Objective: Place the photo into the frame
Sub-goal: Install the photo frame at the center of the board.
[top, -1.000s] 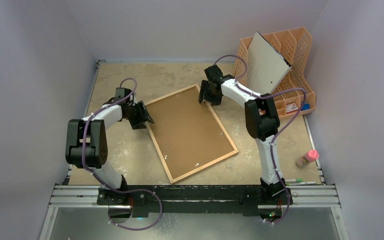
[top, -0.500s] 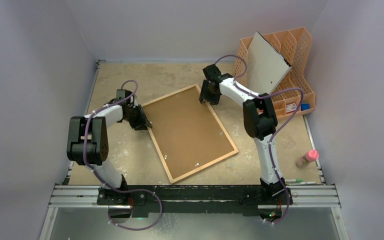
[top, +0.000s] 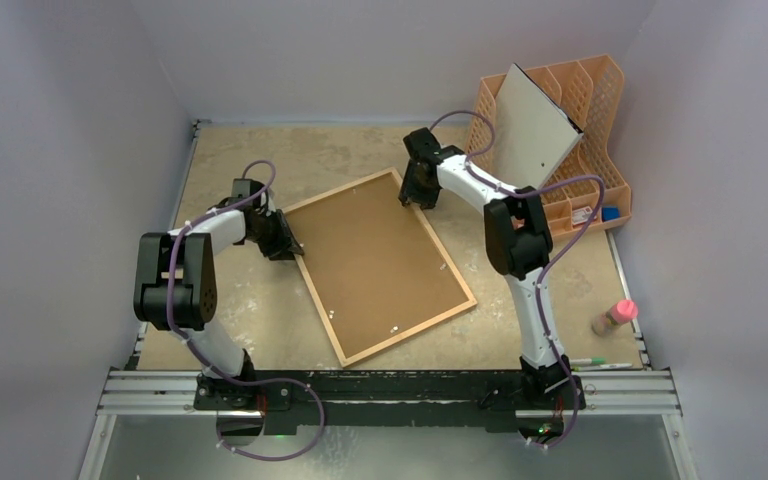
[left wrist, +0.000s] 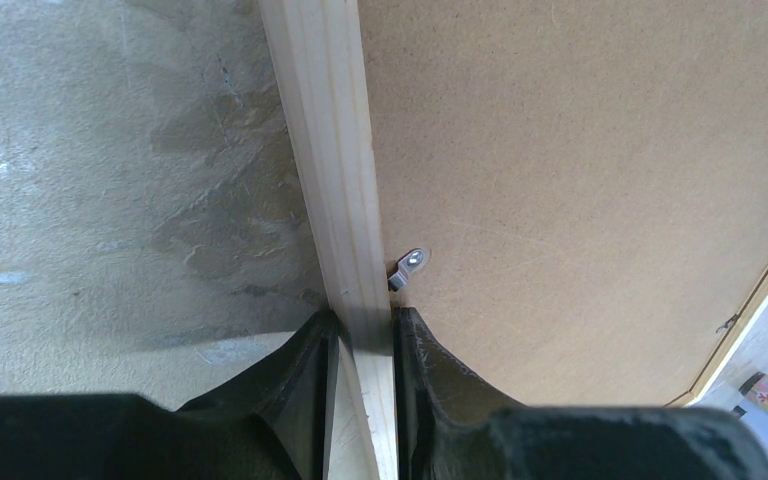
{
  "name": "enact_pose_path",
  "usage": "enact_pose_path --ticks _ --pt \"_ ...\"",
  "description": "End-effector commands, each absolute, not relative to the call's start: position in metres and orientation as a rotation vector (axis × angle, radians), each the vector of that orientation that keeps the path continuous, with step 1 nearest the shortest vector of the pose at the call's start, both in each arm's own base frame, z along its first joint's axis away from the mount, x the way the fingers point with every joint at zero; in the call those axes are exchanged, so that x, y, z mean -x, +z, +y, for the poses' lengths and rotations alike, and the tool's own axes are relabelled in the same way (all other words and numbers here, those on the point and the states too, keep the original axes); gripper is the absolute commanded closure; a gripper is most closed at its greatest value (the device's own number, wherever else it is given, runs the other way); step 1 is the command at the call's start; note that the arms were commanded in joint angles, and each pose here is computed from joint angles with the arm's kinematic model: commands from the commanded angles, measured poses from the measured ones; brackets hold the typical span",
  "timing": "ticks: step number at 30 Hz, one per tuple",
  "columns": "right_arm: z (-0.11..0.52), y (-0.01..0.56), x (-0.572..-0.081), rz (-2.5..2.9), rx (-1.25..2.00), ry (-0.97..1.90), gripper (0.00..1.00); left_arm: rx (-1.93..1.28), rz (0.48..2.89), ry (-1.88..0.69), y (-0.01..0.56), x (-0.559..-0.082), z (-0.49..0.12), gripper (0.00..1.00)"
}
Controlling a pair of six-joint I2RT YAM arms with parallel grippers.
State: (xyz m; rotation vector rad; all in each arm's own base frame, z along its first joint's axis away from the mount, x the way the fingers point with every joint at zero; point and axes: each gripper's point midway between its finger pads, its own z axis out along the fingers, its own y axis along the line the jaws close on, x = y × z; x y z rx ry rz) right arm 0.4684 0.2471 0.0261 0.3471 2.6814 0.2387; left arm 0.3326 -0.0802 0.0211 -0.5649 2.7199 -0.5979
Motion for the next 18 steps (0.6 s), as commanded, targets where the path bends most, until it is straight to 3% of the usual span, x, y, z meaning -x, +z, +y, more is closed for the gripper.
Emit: enact_pose_path --ticks 1,4,12,18 --pt "0.247 -0.029 -0.442 2.801 -0.388 0.124 0.54 0.512 2.725 -0.631 0.016 -0.335 -0.086 0.82" --pt "0.247 -0.031 -0.443 2.797 -0.361 0.127 0.58 0.515 2.730 -0.638 0.014 -0.334 -0.087 0.83" --pt "0.265 -0.027 -0.437 2.808 -0.240 0.289 0.81 0.509 2.722 -0.646 0.016 -0.336 -0.088 0.83" --pt "0.275 -0.017 -0.432 2.815 -0.242 0.383 0.88 0.507 2.718 -0.644 0.017 -0.337 -0.088 0.83"
